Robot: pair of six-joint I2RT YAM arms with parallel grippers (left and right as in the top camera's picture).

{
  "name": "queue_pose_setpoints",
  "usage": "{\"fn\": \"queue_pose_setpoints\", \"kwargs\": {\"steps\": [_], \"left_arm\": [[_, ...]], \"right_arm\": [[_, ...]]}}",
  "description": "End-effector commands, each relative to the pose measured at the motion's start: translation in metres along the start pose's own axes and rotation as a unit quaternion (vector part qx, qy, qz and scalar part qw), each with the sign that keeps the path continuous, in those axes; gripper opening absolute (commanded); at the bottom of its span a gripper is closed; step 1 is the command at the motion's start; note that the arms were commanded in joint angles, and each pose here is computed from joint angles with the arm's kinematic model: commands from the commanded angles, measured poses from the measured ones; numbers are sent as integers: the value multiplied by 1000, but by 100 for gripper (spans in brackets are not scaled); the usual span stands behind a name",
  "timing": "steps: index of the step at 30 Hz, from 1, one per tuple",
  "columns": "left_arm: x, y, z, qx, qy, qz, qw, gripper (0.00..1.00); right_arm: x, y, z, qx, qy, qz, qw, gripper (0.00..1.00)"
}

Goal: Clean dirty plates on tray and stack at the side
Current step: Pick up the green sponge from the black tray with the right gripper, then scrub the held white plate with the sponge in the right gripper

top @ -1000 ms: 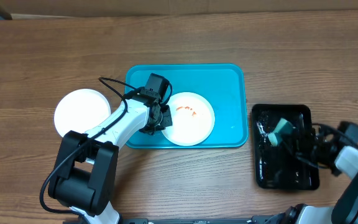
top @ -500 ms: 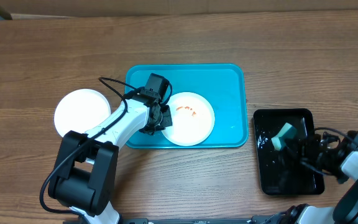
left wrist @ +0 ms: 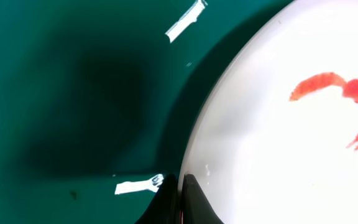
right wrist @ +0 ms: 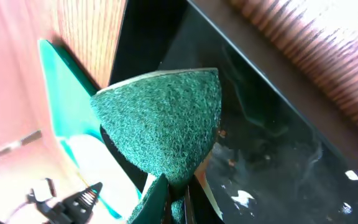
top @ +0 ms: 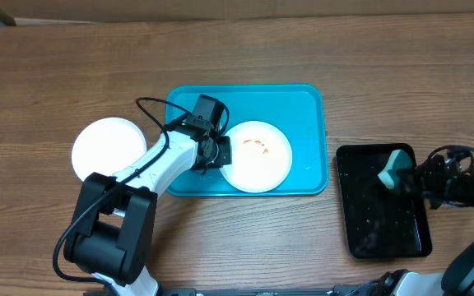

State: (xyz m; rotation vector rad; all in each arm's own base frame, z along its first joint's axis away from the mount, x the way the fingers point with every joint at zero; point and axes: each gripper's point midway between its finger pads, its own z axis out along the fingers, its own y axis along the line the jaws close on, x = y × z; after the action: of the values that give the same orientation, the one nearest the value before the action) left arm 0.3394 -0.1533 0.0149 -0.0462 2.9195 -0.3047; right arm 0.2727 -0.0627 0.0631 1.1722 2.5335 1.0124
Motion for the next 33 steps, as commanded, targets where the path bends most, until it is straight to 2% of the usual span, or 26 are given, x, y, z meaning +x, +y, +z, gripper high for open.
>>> {"fn": "queue_pose_setpoints", "kwargs": {"steps": [1, 13, 22, 26, 33], "left_arm": [[4, -7, -3, 19, 3, 32, 999, 4], [6, -21, -4, 61, 10, 73, 995, 4], [9, -26, -5, 74, 15, 84, 994, 4], [13, -30, -5, 76, 20, 90, 993, 4], [25, -44, -3, 74, 29, 115, 990, 4]], "right_arm": [[-8, 11, -3, 34, -5, -67, 997, 4], [18, 85, 6, 138, 28, -222, 965, 4], [79, 150, 49, 113, 65, -379, 916, 4], [102, 171, 68, 107, 59, -442, 889, 4], [134, 189, 90, 101, 54, -482, 869, 4]]}}
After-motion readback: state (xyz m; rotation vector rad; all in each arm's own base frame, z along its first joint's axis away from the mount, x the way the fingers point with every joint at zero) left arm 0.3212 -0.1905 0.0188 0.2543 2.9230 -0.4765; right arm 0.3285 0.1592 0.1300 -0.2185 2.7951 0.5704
